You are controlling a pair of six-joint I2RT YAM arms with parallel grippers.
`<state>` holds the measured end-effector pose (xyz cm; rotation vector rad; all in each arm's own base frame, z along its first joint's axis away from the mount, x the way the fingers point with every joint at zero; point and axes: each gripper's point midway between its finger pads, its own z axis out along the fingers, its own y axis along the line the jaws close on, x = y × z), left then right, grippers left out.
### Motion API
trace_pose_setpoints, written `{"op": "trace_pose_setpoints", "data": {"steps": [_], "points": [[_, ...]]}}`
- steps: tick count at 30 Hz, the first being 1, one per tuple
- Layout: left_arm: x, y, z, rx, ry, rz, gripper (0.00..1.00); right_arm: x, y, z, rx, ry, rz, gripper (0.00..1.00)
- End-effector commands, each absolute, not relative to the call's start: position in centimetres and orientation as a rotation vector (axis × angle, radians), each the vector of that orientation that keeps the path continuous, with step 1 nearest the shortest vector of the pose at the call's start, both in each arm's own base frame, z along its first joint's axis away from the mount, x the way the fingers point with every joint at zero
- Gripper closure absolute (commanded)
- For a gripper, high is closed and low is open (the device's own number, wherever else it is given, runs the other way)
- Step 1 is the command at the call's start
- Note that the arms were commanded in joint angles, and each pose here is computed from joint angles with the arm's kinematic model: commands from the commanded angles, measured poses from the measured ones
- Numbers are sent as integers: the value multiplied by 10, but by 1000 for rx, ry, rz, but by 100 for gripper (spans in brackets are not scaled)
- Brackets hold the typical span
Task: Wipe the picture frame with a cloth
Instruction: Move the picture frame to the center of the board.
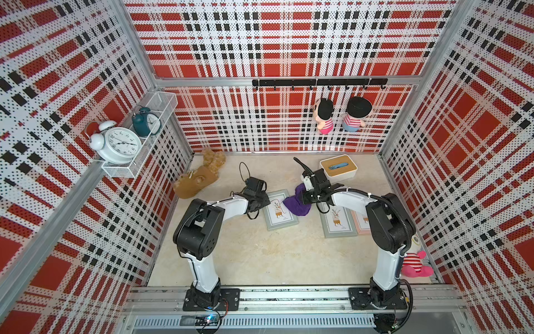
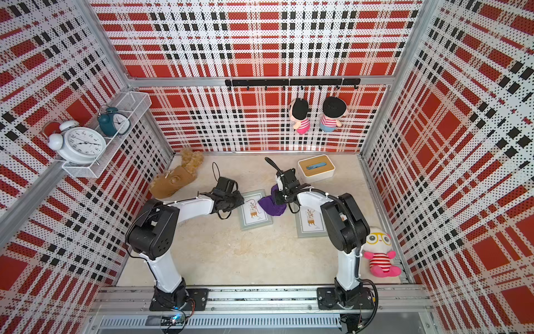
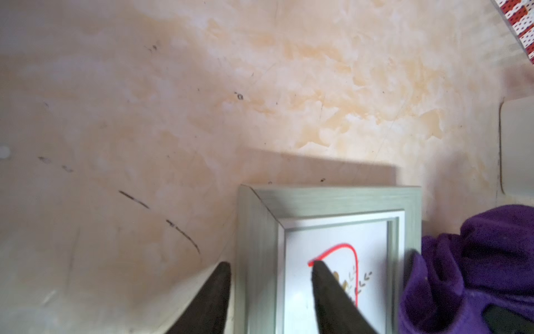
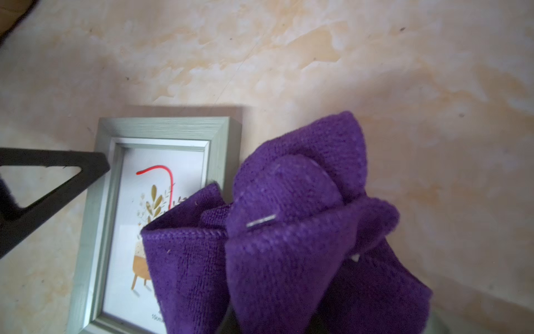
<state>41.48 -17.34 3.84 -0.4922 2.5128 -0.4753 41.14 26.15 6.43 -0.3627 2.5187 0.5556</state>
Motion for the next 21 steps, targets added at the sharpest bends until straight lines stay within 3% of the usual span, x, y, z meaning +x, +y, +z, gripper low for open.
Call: {"op": "trace_pose_setpoints", "data": {"steps": [1, 5, 9, 13, 17, 21], "points": [[416, -170, 58, -482, 2480, -508, 45, 372, 291, 71, -438, 2547, 722, 100], [409, -158, 68, -537, 2438, -530, 38, 385, 282, 84, -384, 2507, 591, 100], [396, -147, 80, -564, 2403, -558, 34, 420, 241, 130, -254, 2420, 418, 100], [375, -148, 83, -540, 2406, -588, 34, 424, 234, 171, -347, 2315, 357, 100], [355, -153, 71, -521, 2443, -591, 40, 407, 248, 165, -493, 2333, 305, 100], [339, -153, 57, -556, 2466, -569, 52, 369, 283, 134, -725, 2379, 358, 100]]}}
